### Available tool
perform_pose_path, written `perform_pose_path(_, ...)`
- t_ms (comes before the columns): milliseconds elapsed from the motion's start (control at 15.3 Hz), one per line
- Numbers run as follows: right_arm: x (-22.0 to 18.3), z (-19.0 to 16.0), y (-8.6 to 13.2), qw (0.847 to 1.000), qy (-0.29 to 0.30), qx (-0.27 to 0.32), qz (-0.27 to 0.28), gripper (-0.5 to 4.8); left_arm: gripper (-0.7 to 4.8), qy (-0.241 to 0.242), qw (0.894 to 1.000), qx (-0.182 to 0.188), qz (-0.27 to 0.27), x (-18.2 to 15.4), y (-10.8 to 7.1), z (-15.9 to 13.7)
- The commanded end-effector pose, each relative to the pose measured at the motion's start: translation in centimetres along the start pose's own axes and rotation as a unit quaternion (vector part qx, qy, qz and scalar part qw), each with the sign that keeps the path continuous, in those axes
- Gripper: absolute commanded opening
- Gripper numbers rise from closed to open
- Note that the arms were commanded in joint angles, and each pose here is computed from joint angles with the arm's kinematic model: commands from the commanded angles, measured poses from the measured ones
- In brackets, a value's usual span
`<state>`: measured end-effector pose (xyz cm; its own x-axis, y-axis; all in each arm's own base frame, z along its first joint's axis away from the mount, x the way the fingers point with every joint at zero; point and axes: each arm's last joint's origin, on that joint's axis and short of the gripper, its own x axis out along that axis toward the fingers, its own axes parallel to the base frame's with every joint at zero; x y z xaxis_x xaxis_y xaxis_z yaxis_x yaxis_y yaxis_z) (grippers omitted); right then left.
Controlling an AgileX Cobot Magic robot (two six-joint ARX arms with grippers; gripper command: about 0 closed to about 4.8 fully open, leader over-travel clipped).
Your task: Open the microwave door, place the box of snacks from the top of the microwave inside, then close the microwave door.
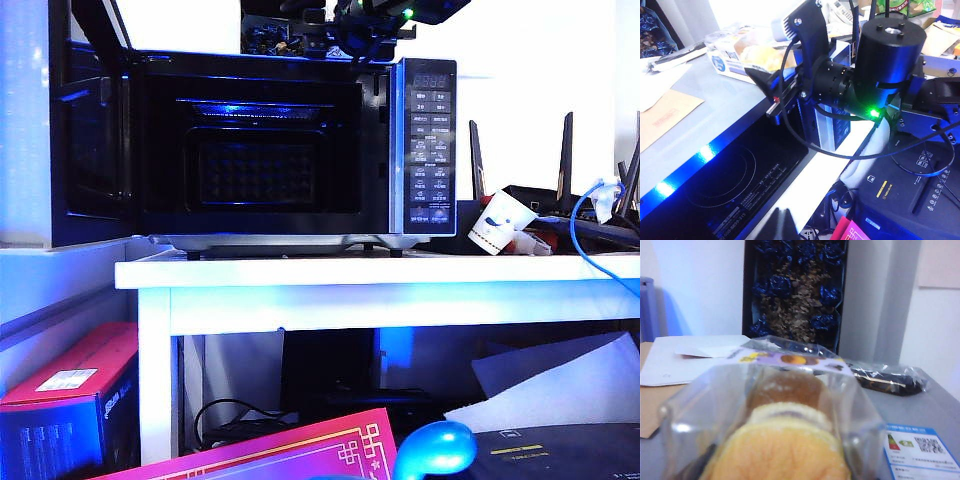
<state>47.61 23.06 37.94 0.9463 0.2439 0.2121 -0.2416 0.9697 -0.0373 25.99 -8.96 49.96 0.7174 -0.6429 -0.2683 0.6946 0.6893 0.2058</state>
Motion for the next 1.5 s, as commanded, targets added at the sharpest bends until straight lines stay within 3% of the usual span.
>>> perform_pose_path(65, -0.1, 0.6, 0.0, 1.000, -0.012, 0.004, 0.000, 3.05, -0.06, -0.007, 1.000, 0.002, -0.001, -0.3, -0.1, 0.2)
perform_pose_path(850, -1.0, 3.3, -0.4, 0.999, -0.032, 0.007, -0.003, 3.05, -0.06, -0.001, 1.000, -0.001, -0.003, -0.3, -0.1, 0.1)
perform_pose_path(1504, -6.0, 12.2, -2.2, 1.000, -0.015, 0.003, -0.004, 3.05, -0.06, -0.001, 1.000, -0.001, -0.003, -0.3, -0.1, 0.1)
